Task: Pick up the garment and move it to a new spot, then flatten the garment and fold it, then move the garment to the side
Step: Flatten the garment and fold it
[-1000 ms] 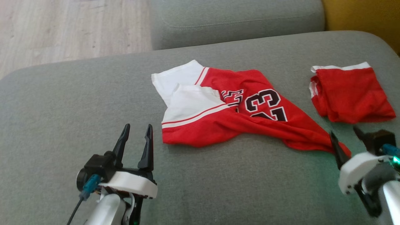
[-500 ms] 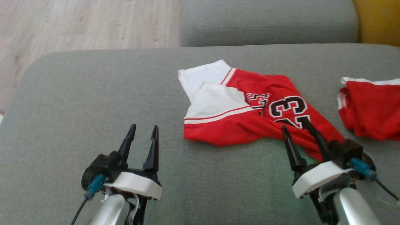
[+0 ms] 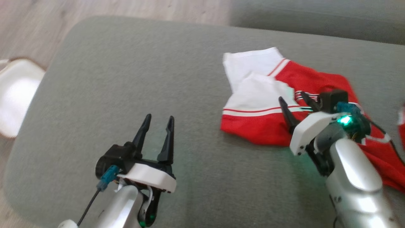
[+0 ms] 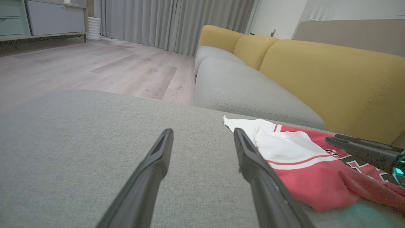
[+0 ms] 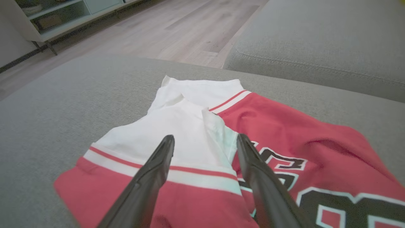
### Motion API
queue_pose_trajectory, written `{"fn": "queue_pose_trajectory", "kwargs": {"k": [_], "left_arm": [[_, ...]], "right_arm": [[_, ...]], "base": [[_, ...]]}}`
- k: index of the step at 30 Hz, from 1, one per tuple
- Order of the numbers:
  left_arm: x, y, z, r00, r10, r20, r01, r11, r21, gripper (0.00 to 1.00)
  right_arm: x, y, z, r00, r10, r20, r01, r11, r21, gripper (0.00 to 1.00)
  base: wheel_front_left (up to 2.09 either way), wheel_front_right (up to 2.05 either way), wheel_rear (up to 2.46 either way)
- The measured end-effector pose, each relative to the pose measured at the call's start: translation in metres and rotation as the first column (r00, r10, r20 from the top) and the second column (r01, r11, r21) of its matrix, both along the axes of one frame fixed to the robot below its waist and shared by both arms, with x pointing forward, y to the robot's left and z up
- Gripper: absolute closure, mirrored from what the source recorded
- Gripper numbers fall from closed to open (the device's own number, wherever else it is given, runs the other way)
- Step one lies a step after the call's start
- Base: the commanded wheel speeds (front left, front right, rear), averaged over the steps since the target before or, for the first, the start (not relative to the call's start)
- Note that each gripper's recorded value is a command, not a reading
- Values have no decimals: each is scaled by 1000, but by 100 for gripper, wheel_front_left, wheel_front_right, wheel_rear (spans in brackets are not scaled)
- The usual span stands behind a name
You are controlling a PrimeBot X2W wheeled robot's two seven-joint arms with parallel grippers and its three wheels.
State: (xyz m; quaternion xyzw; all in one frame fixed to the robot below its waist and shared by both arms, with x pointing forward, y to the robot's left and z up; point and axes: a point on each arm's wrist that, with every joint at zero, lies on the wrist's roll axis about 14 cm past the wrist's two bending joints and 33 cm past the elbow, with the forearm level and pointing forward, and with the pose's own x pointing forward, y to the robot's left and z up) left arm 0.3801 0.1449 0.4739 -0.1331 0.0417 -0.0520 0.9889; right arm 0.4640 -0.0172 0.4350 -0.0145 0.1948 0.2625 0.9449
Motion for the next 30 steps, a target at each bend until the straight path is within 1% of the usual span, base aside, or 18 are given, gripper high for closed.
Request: {"fn": "queue_pose_trajectory", "kwargs": {"k": [3, 8, 13, 14, 15, 19, 22, 25, 28, 29, 30], "left_arm": [[-3, 7, -7, 999, 24, -22, -24, 1000, -2, 0], [-8, 23, -19, 996, 71, -63, -70, 997, 9, 0], [-11, 31, -23, 992, 100, -75, -100, 995, 7, 0], [-11, 32, -24, 991, 104, -80, -104, 995, 8, 0], [-12, 33, -25, 991, 107, -83, -107, 994, 9, 0], [-11, 31, -24, 991, 106, -79, -106, 994, 6, 0], [-9, 30, -21, 992, 102, -69, -102, 995, 3, 0], [-8, 29, -16, 994, 98, -54, -98, 995, 0, 0], [-6, 31, -10, 994, 100, -35, -100, 995, 0, 0], [-6, 32, -6, 995, 100, -21, -100, 995, -1, 0], [-6, 32, -3, 995, 99, -13, -99, 995, 0, 0]], "right_arm": [[11, 7, -20, 997, 12, -70, -15, 999, -40, 0], [30, 13, -40, 992, 17, -127, -29, 995, -92, 0], [33, 22, -54, 986, 36, -164, -55, 992, -115, 0], [33, 23, -56, 985, 37, -167, -57, 992, -113, 30], [33, 24, -57, 985, 37, -169, -56, 992, -110, 100], [34, 30, -53, 988, 48, -150, -62, 994, -91, 100], [31, 43, -40, 993, 84, -89, -89, 995, -55, 100], [25, 66, -15, 991, 137, -3, -137, 990, 13, 100], [10, 92, 11, 972, 219, 81, -224, 972, 64, 100], [-8, 108, 21, 953, 282, 110, -291, 953, 80, 100], [-20, 115, 22, 944, 312, 111, -322, 943, 88, 100]], "base": [[0, 0, 0], [0, 0, 0], [0, 0, 0], [0, 0, 0], [0, 0, 0], [0, 0, 0], [0, 0, 0], [0, 0, 0], [0, 0, 0], [0, 0, 0], [0, 0, 0]]}}
